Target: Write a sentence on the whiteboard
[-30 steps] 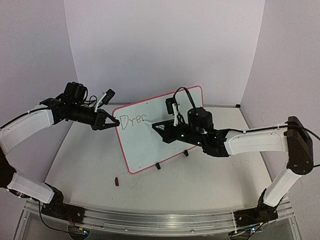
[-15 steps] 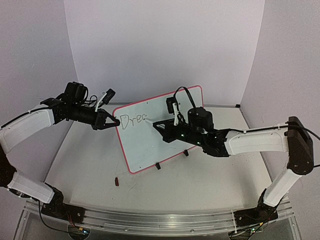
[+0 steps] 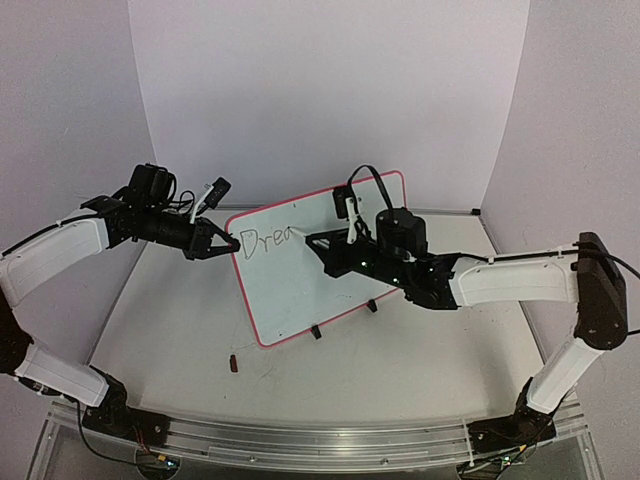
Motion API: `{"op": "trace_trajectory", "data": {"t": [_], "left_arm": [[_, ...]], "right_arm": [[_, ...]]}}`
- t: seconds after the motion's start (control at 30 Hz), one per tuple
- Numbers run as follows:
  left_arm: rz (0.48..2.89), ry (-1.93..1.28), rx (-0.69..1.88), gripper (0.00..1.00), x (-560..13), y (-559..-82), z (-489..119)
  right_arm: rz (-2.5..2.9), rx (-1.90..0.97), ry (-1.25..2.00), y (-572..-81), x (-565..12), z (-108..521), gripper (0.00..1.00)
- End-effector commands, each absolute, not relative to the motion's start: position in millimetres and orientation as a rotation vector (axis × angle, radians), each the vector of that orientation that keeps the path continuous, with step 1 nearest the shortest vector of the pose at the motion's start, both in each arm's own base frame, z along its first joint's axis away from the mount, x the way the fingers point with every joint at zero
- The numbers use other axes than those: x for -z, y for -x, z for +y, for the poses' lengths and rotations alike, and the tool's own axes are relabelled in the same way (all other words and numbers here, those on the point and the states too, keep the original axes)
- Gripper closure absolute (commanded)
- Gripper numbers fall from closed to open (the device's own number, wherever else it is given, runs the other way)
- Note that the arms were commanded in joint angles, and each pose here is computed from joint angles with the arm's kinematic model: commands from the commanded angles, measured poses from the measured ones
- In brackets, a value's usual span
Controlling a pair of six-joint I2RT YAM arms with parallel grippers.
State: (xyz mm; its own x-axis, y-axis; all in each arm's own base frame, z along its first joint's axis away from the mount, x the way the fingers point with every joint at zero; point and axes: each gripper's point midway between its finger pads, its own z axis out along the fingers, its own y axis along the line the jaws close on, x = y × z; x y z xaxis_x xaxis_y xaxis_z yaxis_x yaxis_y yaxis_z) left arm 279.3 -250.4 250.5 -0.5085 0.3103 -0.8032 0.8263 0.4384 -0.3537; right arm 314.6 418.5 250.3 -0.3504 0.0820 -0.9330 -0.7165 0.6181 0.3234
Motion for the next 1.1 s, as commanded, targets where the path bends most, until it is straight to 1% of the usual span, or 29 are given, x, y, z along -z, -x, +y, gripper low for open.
{"op": "trace_trajectory", "data": {"t": [0.0, 0.6, 1.07], "left_arm": [[2.036, -0.993, 0.997, 1.00, -246, -277, -253], [2.036, -0.994, 0.997, 1.00, -246, -277, -253], [2.036, -0.993, 0.997, 1.00, -246, -277, -253]], "right_arm": [[1.666, -0.884, 0.459, -326, -286, 411, 1.00], [1.772, -0.898, 0.448, -318, -242, 406, 1.00], [1.780, -0.867, 0.424, -318, -239, 395, 1.00]]}}
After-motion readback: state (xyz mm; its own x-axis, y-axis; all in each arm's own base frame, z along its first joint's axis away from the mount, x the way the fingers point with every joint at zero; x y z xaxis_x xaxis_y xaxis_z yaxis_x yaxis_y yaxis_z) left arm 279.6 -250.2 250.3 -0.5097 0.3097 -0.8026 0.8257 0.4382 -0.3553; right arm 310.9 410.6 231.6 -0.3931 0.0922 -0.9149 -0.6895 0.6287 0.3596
